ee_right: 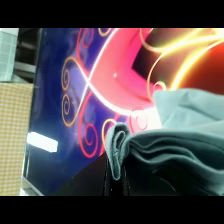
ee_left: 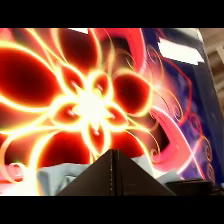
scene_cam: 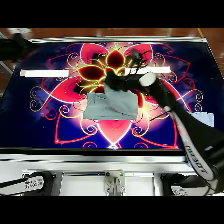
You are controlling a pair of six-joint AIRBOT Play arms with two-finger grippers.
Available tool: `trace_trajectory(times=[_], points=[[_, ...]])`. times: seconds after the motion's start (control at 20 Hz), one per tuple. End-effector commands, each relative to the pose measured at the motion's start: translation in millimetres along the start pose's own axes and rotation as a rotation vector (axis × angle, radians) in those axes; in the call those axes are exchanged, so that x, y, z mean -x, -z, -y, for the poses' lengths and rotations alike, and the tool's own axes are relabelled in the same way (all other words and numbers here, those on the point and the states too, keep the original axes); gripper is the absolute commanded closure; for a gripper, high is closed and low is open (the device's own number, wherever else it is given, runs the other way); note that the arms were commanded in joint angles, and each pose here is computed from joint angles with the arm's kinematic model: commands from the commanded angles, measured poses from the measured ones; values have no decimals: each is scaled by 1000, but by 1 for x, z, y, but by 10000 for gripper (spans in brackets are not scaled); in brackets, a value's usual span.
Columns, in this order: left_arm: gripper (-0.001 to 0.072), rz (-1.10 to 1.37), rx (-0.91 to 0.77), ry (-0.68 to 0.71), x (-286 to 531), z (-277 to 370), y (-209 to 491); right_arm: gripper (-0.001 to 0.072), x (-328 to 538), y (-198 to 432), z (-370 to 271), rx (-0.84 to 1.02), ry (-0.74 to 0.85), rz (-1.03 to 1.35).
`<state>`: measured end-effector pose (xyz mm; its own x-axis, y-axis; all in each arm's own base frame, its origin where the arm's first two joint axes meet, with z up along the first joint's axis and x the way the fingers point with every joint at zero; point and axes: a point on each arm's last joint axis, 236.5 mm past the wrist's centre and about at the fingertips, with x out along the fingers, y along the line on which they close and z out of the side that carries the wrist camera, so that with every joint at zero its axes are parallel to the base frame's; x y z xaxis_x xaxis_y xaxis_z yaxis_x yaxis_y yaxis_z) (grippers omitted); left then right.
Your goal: Fold the shirts.
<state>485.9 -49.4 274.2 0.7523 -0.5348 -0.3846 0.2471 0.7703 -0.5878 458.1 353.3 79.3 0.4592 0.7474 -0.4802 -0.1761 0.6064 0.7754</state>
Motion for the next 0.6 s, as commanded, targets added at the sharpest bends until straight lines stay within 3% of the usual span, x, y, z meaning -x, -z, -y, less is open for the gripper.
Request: trace_trajectory(times=[0.0, 0.25, 0.3, 0.35, 0.4, 0.55], points=[[673, 127, -75, -99, 97, 12, -24, 650, -77, 47, 15, -152, 6, 22], [673, 159, -124, -112, 128, 36, -22, 635, -112, 80, 24, -274, 17, 27], [673, 151, -126, -107, 127, 38, -20, 529, -113, 74, 23, -285, 19, 73], [672, 144, -127, -102, 125, 39, -18, 283, -113, 68, 22, -324, 16, 109], [672, 138, -127, -97, 122, 39, -17, 140, -113, 66, 21, -343, 11, 118], [672, 114, -106, -96, 114, 30, -9, 133, -101, 64, 12, -211, -11, 43]])
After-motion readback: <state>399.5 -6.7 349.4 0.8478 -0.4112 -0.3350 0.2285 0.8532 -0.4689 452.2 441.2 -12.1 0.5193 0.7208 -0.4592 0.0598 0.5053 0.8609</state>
